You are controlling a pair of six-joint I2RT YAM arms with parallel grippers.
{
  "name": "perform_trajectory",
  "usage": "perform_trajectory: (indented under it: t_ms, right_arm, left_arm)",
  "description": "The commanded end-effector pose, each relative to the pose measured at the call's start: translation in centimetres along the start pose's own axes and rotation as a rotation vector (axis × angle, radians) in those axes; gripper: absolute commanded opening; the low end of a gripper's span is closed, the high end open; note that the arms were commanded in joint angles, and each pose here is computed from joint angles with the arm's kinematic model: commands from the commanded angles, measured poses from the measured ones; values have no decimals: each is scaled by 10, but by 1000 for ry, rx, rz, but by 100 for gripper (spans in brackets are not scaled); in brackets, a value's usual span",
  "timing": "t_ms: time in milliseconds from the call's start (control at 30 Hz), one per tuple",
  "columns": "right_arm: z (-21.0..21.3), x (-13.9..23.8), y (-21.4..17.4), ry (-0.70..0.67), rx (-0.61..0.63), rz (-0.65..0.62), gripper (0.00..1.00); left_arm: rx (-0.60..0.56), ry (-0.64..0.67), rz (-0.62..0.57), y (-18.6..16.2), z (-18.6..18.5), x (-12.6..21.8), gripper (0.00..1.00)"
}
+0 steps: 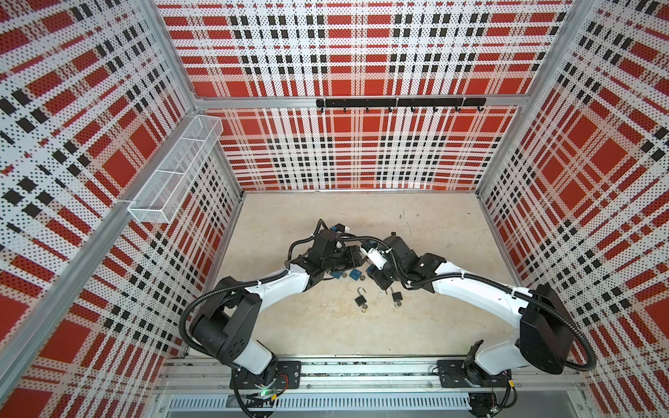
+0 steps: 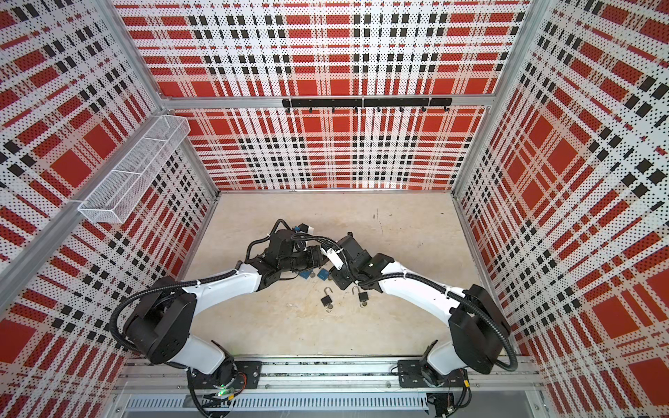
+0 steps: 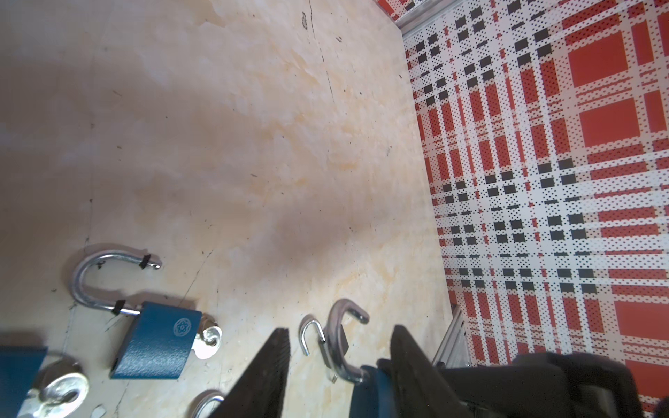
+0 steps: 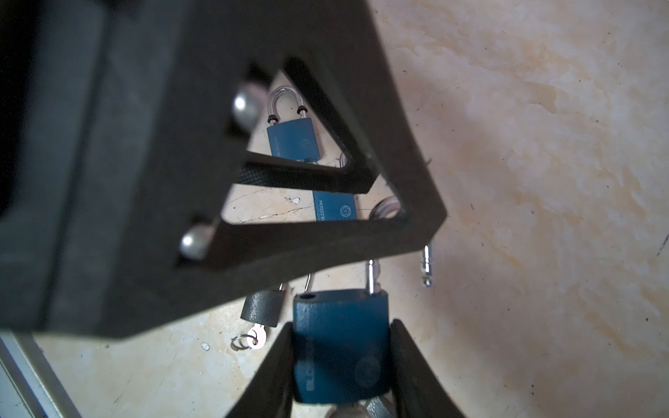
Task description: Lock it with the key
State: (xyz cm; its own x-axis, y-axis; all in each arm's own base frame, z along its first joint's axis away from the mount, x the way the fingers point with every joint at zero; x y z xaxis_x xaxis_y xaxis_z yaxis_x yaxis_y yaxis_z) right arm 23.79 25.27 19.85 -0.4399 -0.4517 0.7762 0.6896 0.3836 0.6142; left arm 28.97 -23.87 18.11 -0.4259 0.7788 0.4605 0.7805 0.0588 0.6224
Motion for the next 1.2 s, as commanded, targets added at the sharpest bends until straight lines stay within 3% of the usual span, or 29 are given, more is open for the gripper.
perform_trajectory:
  t_ms: [0, 733, 867, 1000, 1167]
  right_arm:
    - [8, 20, 27, 21, 17, -125, 25]
    - [10, 22, 30, 20, 27, -130, 23]
    - [11, 22, 30, 21, 28, -131, 23]
    - [11, 24, 31, 24, 27, -136, 23]
    - [12, 26, 30, 35, 19, -152, 23]
  left_arm:
    - [-13, -49, -30, 11, -12, -4, 46]
    - [-1, -83, -19, 9, -13, -15, 29]
    - [2, -84, -18, 9, -13, -16, 20]
    - [3, -91, -16, 9, -14, -17, 0]
    - [10, -94, -20, 8, -14, -17, 0]
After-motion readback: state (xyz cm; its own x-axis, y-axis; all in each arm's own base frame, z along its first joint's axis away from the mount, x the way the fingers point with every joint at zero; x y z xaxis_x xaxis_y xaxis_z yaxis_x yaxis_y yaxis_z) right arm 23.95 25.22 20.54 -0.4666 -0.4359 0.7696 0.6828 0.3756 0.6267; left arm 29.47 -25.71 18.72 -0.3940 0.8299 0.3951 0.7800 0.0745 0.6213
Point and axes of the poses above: each gripper's point midway between its finger pads, its own x axis back along the fingers, its own z axis along the line the jaws close on, y = z × x, the point moved 8 cm from there along x, back along the fingers, and after that the axes turned 15 degrees about -x, right-handed, at the moved point
